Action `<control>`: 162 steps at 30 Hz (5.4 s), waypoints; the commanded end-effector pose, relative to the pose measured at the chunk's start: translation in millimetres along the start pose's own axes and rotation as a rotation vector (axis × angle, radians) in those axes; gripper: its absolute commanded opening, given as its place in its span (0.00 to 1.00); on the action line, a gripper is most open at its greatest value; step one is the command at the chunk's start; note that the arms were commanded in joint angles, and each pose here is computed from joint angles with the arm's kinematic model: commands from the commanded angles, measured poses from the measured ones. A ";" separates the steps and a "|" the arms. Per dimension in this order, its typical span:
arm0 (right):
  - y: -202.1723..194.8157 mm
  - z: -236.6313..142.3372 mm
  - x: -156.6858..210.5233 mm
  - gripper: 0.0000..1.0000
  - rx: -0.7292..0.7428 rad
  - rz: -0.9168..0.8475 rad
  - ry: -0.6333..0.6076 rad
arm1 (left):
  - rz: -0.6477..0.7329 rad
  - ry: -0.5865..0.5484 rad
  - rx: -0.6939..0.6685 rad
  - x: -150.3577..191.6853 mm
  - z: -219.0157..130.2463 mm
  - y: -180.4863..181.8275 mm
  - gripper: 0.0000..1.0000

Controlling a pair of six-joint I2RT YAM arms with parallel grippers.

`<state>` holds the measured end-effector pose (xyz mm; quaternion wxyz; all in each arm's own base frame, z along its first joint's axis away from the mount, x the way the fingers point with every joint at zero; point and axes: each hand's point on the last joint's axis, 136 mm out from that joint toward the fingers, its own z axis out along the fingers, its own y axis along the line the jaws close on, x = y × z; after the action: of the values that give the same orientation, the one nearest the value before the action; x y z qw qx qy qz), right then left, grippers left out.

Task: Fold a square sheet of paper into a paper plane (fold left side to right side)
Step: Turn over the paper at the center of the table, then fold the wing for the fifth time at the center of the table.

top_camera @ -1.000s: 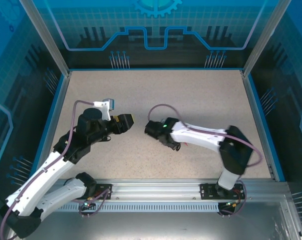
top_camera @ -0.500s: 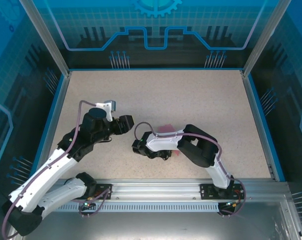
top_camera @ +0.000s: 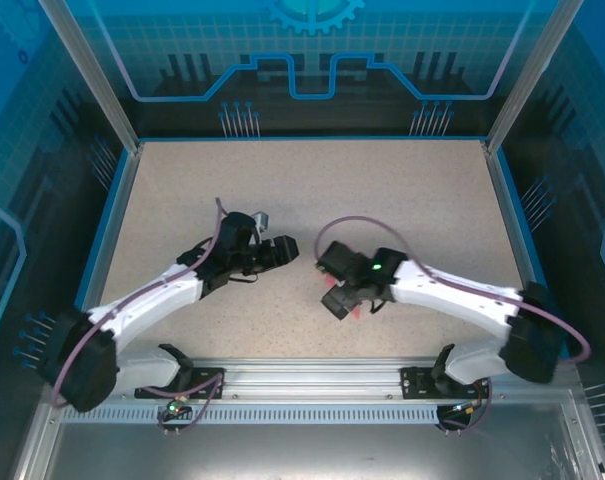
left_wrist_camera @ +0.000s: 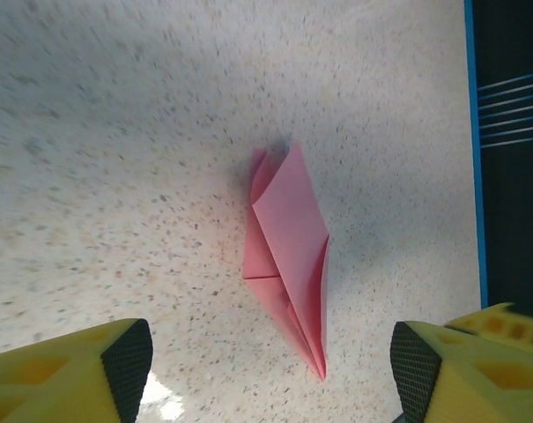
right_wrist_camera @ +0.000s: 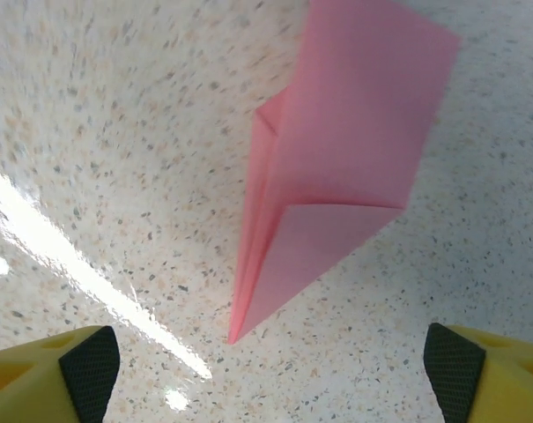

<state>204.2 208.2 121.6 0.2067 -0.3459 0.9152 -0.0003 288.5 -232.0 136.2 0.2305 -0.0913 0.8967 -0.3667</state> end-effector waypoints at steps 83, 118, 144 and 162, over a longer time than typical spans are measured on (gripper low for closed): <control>-53.0 40.8 -48.8 0.00 -0.877 0.750 -0.216 | 0.513 0.105 0.135 43.3 -4.5 -30.4 0.60; -68.0 94.7 -53.9 0.00 -0.789 0.976 -0.005 | 0.858 0.190 -0.642 125.8 96.7 -21.3 0.58; -64.4 105.7 -50.8 0.00 -0.757 0.967 0.043 | 0.894 0.256 -0.666 138.2 112.7 -8.7 0.22; -70.9 108.0 -51.8 0.00 -0.714 0.967 0.037 | 0.882 0.311 -0.631 149.7 115.5 -8.1 0.18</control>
<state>321.9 197.2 50.0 0.0367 0.0739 0.9132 0.3990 218.8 -354.6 17.4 0.2007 0.2758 0.9387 0.0494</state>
